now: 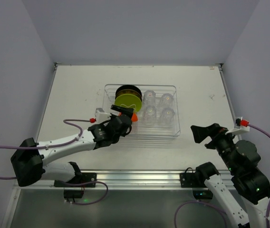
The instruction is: Unload the mixed dishes from the dish rack
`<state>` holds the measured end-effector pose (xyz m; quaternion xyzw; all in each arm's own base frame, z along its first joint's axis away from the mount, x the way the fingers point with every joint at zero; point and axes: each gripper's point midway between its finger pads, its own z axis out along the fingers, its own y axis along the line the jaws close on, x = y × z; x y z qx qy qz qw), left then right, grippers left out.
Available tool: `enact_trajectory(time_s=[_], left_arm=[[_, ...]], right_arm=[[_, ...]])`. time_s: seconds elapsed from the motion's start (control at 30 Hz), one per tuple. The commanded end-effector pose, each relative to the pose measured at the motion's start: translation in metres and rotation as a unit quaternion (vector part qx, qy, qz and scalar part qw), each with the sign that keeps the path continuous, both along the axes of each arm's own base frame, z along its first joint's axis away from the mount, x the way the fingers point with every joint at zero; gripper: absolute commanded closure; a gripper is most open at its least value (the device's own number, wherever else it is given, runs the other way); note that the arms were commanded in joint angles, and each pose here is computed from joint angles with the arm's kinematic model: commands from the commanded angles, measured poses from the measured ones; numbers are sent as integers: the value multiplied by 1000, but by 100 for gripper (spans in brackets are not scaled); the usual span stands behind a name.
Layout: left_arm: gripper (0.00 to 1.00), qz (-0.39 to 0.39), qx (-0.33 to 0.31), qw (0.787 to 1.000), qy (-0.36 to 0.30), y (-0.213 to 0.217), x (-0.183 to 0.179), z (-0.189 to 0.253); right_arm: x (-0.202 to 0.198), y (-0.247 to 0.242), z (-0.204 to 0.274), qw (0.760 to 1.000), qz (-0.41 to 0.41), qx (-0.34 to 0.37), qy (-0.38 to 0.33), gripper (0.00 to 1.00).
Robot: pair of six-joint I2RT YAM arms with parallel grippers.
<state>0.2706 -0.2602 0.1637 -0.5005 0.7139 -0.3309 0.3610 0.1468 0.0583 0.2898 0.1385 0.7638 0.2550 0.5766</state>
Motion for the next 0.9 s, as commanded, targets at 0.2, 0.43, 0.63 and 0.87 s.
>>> enact_trajectory(time_s=[0.2, 0.43, 0.63, 0.87], left_arm=[[0, 66, -6, 997, -39, 6, 20, 14], [0, 93, -11, 995, -42, 11, 26, 5], [0, 96, -30, 993, -68, 11, 32, 0], [0, 106, -42, 992, -49, 16, 37, -17]], right_arm=[[-1, -3, 5, 1000, 3, -18, -13, 1], [1, -3, -1, 999, 4, -31, -11, 1], [4, -2, -7, 999, 6, -40, -3, 1], [4, -2, -6, 999, 6, -42, -4, 1]])
